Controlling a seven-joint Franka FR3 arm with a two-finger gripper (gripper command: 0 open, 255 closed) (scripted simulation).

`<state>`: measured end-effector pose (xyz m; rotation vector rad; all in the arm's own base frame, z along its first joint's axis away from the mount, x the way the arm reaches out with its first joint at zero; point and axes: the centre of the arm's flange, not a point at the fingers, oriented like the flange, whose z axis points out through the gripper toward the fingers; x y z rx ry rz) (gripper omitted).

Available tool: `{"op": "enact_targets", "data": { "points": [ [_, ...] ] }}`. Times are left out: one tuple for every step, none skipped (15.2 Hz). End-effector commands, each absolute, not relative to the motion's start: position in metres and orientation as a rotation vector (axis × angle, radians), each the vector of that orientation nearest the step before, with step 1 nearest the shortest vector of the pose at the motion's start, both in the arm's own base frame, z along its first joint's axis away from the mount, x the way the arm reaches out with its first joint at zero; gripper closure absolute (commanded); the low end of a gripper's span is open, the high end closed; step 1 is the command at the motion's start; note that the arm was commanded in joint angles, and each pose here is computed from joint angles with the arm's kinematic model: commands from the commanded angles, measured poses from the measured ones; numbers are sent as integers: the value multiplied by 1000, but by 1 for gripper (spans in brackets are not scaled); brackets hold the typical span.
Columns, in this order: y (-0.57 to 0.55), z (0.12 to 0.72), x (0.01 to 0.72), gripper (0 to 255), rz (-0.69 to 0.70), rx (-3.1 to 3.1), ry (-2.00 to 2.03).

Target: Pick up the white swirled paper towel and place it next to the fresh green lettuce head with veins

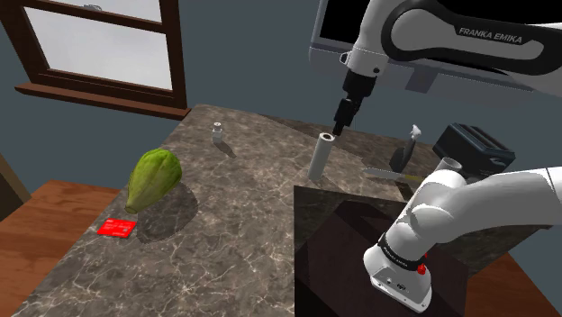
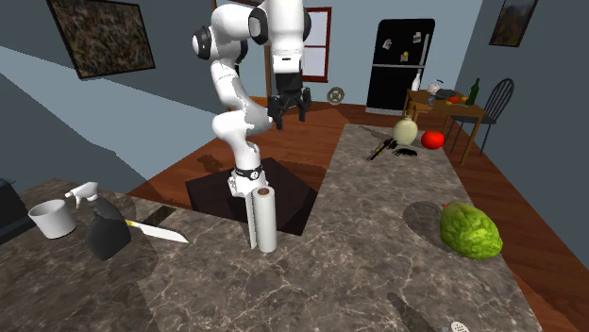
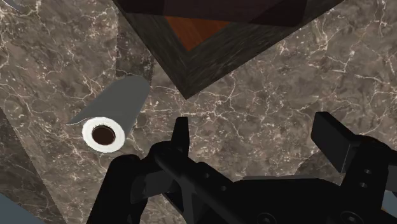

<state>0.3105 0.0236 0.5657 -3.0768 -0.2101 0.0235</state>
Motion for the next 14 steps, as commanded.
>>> {"op": "enact_targets", "data": {
  "points": [
    [24, 566, 310, 0, 23, -3077, -210],
    [15, 558, 315, 0, 16, -3082, -222],
    [7, 550, 320, 0, 9, -3088, -234],
    [-1, 543, 325, 0, 2, -3093, -246],
    [-9, 535, 331, 0, -5, -3098, -258],
    [-17, 528, 336, 0, -12, -3103, -270],
    [-25, 520, 341, 0, -19, -3108, -283],
    [-33, 513, 347, 0, -26, -3113, -295],
    [-42, 506, 353, 0, -34, -3118, -307],
    [-50, 499, 358, 0, -41, -3123, -319],
    [-58, 492, 364, 0, -48, -3128, -332],
    [-66, 485, 370, 0, -56, -3133, -344],
    [-74, 478, 376, 0, -63, -3137, -356],
    [-82, 471, 382, 0, -70, -3142, -369]
  ]
}}
